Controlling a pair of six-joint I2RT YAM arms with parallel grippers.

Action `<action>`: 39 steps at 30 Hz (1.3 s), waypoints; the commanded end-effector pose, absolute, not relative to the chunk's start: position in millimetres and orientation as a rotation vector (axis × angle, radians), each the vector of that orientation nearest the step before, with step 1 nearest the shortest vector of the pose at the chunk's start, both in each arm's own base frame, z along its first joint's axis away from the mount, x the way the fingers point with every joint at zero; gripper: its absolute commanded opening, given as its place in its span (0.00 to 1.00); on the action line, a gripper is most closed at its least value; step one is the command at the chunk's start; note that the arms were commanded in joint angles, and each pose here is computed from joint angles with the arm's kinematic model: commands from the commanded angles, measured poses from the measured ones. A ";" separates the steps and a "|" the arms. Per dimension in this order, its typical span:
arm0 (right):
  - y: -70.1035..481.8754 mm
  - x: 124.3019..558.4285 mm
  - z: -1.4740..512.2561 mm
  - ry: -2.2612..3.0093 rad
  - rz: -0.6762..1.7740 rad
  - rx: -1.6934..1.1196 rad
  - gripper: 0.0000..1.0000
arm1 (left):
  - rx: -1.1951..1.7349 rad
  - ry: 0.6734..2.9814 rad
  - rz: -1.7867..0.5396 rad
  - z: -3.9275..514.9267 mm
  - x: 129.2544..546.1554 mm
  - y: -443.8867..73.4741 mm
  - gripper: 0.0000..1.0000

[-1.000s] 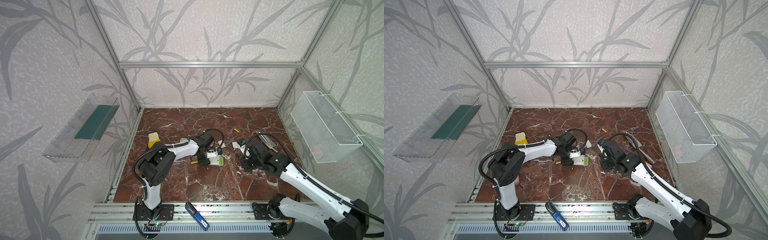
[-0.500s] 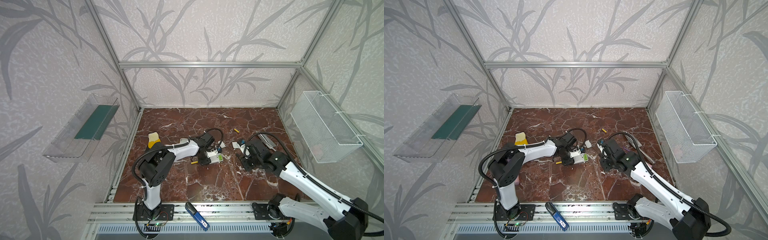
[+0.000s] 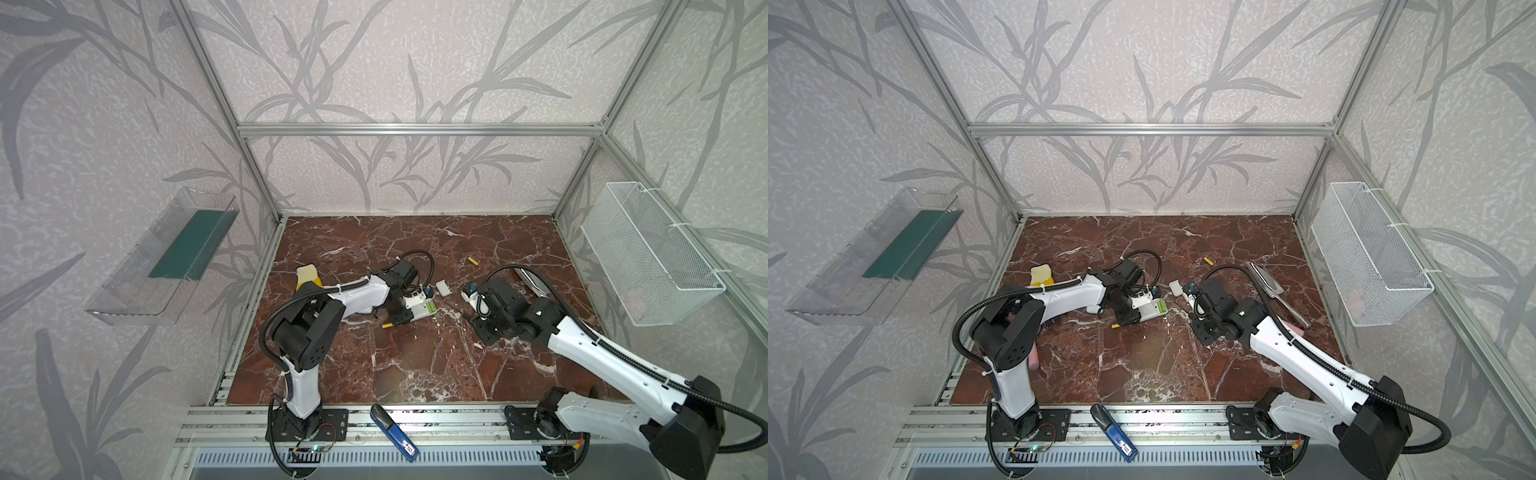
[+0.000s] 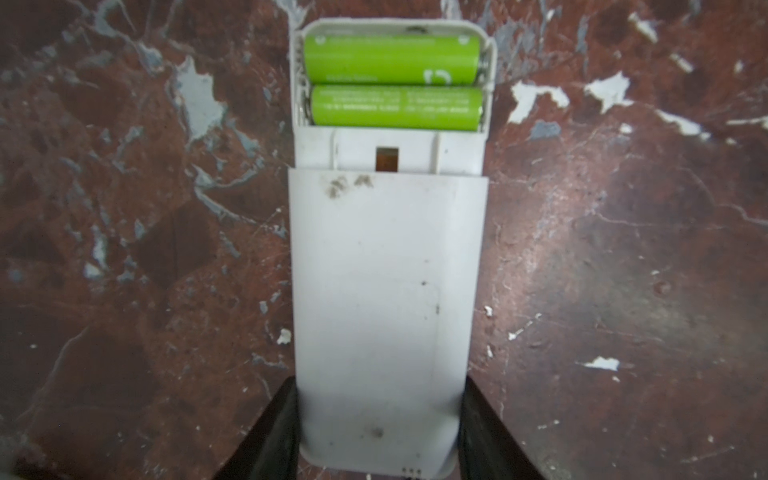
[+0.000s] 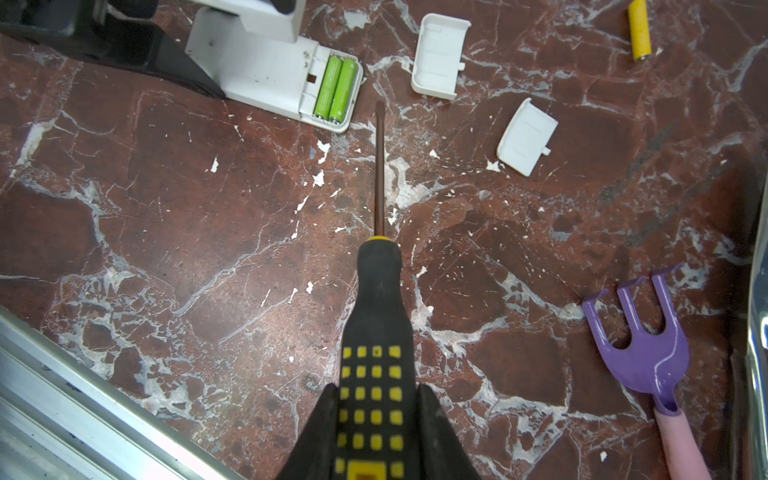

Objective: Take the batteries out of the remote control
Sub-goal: 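Push the screwdriver tip against the green batteries with the right gripper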

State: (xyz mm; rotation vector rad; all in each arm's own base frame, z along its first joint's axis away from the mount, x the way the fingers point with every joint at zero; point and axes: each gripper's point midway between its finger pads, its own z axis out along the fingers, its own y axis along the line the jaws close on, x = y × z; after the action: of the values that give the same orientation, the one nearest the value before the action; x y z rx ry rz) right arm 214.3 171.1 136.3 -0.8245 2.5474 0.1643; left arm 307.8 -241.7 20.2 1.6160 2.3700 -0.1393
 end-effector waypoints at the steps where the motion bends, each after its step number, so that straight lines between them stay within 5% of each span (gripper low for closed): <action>1: 184.4 214.7 142.0 2.524 0.200 -0.870 0.00 | 1.647 2.420 -0.074 12.2 301.9 -222.0 0.42; 39: 203.6 206.0 119.9 2.585 0.235 -0.916 0.00 | 1.641 2.416 -0.045 8.8 303.1 -219.0 0.42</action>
State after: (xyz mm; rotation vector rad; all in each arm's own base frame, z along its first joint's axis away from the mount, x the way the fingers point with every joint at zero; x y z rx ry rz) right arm 208.8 202.2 112.6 -0.9210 2.5815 0.2175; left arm 308.4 -240.8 19.5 1.6210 2.3585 -0.1284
